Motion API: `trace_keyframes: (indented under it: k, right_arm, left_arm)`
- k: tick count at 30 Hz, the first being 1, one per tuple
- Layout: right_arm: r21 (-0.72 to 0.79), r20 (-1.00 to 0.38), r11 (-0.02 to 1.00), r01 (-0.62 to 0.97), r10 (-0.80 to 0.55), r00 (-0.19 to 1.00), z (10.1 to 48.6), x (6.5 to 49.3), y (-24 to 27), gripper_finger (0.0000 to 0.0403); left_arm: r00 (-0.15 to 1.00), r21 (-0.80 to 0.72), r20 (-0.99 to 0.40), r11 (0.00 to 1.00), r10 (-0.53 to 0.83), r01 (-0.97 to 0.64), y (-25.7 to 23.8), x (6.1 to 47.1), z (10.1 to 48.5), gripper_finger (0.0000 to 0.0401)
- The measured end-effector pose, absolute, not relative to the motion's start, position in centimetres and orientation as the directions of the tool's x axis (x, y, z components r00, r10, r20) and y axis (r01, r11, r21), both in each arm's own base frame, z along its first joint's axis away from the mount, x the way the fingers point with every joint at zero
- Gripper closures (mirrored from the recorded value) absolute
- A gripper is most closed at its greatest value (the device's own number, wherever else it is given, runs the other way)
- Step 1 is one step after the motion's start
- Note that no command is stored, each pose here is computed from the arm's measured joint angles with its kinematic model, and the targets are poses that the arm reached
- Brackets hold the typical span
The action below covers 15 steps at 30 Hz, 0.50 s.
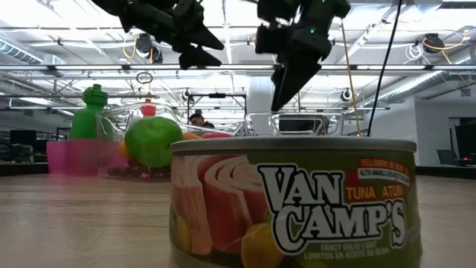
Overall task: Pick & Place Food Item
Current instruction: Put the blue pink tuna can into the right transparent bin
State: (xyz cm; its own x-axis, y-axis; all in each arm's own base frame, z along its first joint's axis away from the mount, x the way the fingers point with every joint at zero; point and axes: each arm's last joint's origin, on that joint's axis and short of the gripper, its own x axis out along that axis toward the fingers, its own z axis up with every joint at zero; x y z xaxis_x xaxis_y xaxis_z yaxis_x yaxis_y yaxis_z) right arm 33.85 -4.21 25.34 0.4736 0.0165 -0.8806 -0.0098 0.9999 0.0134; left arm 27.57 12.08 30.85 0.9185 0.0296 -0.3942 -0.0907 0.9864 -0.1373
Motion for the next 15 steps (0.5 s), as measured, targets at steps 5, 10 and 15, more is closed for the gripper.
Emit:
trace_keyframes:
  k: [5,10,15]
  right_arm:
    - [-0.146,-0.863,0.989,-0.014,-0.12,0.491,26.5,33.5,-2.5,0.0078]
    - [0.0,-0.852,0.999,-0.046,0.024,0.522,27.8,32.5,-0.7,0.0078]
    - [0.23,-0.815,0.953,-0.196,0.299,0.497,26.8,31.9,2.4,0.0078]
  left_arm:
    - [0.911,-0.156,-0.398,0.971,0.107,-0.182,12.3,27.6,30.9,0.01]
    - [0.918,-0.189,-0.387,0.968,0.082,-0.167,12.1,27.6,31.0,0.01]
    - [0.933,-0.148,-0.356,0.983,0.05,-0.109,10.9,27.5,32.0,0.01]
